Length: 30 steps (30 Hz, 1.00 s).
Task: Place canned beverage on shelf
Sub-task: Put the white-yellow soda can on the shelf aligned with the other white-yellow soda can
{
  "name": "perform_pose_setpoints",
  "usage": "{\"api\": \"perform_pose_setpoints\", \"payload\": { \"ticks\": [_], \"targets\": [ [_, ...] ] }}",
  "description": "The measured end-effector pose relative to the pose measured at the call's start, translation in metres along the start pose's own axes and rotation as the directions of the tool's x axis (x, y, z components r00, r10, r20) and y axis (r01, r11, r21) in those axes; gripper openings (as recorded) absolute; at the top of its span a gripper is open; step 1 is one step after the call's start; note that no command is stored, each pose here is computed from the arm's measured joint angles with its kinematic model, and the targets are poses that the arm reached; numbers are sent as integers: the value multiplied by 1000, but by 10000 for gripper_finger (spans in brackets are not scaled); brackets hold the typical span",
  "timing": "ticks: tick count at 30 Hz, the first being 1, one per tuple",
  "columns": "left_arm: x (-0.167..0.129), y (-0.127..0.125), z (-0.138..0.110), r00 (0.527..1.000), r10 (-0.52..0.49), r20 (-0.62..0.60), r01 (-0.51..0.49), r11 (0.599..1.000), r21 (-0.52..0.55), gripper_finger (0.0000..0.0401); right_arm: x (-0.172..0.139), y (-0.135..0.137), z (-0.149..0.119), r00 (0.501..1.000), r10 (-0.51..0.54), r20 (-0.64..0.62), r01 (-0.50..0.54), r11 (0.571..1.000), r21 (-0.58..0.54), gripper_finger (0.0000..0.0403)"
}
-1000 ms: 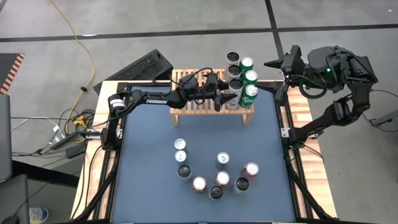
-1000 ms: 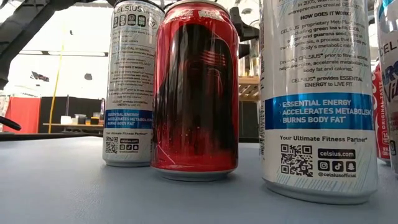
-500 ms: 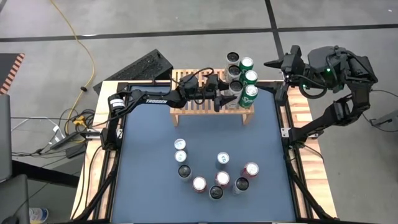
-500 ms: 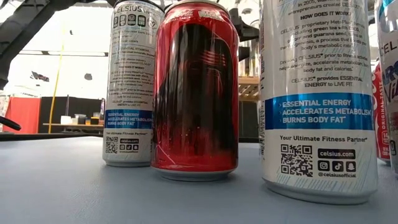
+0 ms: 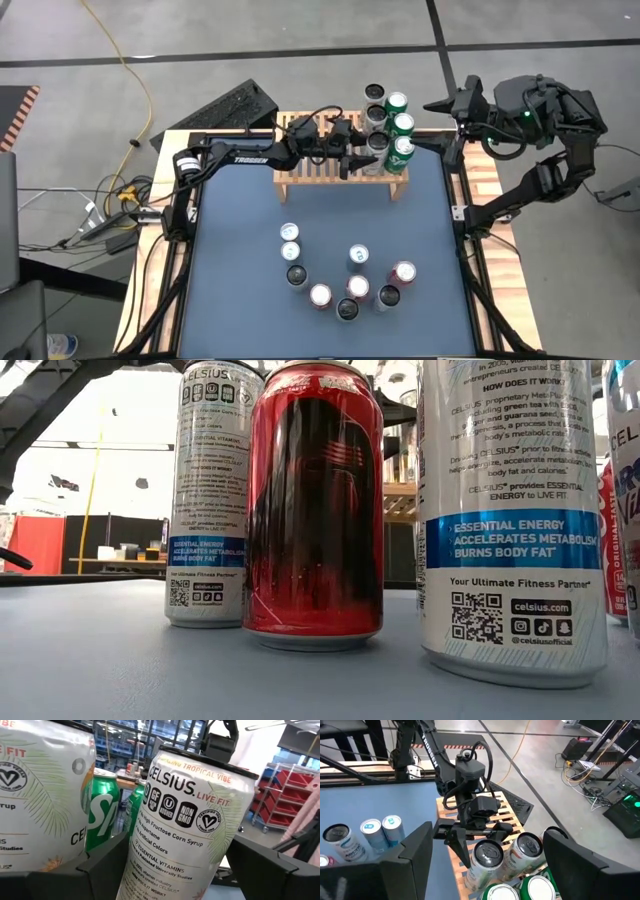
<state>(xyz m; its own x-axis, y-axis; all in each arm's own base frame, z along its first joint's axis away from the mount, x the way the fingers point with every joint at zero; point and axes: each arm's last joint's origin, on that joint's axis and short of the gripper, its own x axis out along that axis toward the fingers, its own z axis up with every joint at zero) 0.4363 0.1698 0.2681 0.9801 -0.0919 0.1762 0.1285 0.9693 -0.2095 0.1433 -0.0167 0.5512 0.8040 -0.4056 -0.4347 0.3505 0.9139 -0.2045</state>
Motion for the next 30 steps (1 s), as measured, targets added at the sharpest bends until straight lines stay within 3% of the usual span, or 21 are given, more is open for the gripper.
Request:
{"api": "perform_pose_setpoints", "payload": {
  "ticks": [6, 10, 18, 30],
  "targets": [
    [-1, 3, -1, 1000, 7, -16, -7, 1000, 2, 305, 1, 0, -1, 1000, -5, -14, 5, 1000, 2, 311],
    [0, 1, -4, 1000, -1, -31, 1, 1000, 4, 305, 14, 5, -6, 995, -10, -101, 6, 999, -34, 311],
    [-5, 6, -3, 992, -108, -70, 105, 993, -52, 305, 42, 16, -8, 978, -14, -207, -4, 996, -84, 311],
    [3, 0, -5, 997, 58, -54, -55, 997, 52, 305, 50, 14, -8, 974, -33, -226, 17, 997, -71, 311]
  ]
}}
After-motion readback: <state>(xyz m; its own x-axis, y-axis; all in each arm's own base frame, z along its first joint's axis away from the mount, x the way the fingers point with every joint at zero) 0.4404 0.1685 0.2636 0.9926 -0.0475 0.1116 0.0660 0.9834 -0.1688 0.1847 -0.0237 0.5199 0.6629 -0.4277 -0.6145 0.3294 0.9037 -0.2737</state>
